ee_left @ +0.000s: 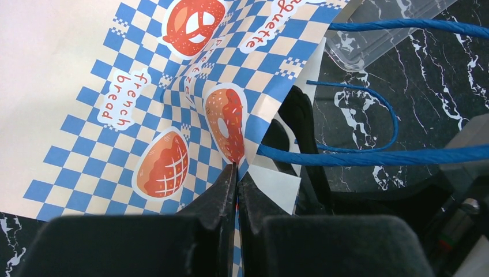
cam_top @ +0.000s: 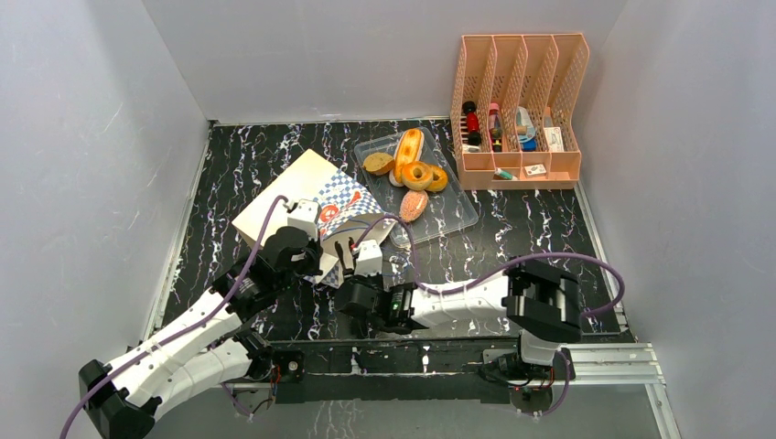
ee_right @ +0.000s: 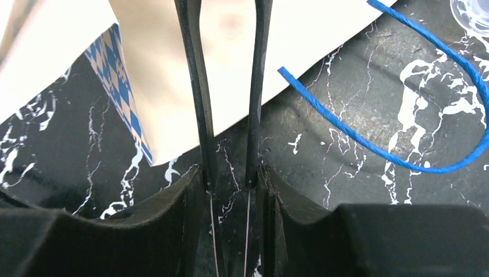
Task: Take the fake bread out of the paper bag
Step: Place the clamp on the paper bag.
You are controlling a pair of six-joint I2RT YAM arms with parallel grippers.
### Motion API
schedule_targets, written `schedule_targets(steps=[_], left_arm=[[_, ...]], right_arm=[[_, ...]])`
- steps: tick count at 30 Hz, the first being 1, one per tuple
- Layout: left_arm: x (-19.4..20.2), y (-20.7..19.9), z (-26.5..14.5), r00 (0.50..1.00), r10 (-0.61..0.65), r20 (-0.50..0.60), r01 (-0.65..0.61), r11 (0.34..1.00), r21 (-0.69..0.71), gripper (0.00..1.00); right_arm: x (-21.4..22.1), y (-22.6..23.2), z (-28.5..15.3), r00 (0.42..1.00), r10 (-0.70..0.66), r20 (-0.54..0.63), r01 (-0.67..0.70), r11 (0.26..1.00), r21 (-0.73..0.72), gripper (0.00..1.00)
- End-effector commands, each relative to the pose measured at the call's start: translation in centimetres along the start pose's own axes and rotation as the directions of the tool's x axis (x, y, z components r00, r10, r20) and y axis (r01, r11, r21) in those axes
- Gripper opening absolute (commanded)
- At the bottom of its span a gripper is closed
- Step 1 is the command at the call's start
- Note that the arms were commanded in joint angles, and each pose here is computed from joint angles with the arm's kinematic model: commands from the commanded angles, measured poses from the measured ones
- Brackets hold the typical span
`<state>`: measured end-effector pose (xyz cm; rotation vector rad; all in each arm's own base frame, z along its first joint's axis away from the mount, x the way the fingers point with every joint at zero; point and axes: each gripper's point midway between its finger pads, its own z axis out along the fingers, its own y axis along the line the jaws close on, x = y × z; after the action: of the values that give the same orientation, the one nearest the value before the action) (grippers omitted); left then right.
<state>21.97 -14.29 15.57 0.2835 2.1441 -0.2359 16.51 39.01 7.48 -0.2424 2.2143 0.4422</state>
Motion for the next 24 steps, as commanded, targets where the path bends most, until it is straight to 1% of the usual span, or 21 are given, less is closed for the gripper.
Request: schedule_targets(steps=[1,3,6,12,19,24], left_arm=[[-0.1,-0.5,-0.1,0.999,-0.032,0.014,0.031,0.999,0.029,0.0],[0.0,-0.5,-0.2,0.999,-0.033,0.011,0.033,0.999,0.028,0.0],[0.1,-0.5,-0.2,0.999,-0.035,0.008,0.035,0.999,0.027,0.0],[0.3,-0.4,-0.4,0.999,-0.04,-0.007,0.041,0.999,0.023,0.0],[0.7,-0.2,-0.4,0.999,-0.047,-0.024,0.048,0.999,0.013,0.0],[0.8,-0.5,-0.4,0.998,-0.057,-0.026,0.058,0.998,0.027,0.0]], right_arm=[[-2.4,0.5,0.7,0.995,-0.008,0.101,0.003,0.999,0.051,0.34],[-1.9,-0.2,1.7,0.993,-0.021,0.113,0.011,0.996,0.085,0.35],[-2.4,-1.2,2.3,0.988,-0.052,0.144,0.033,0.991,0.129,0.35],[-4.1,-2.6,3.3,0.977,-0.048,0.206,0.016,0.988,0.154,0.36],[-5.7,-2.7,4.1,0.97,-0.043,0.239,0.008,0.989,0.146,0.37],[-5.8,-2.3,5.4,0.971,-0.076,0.227,0.045,0.989,0.14,0.37]])
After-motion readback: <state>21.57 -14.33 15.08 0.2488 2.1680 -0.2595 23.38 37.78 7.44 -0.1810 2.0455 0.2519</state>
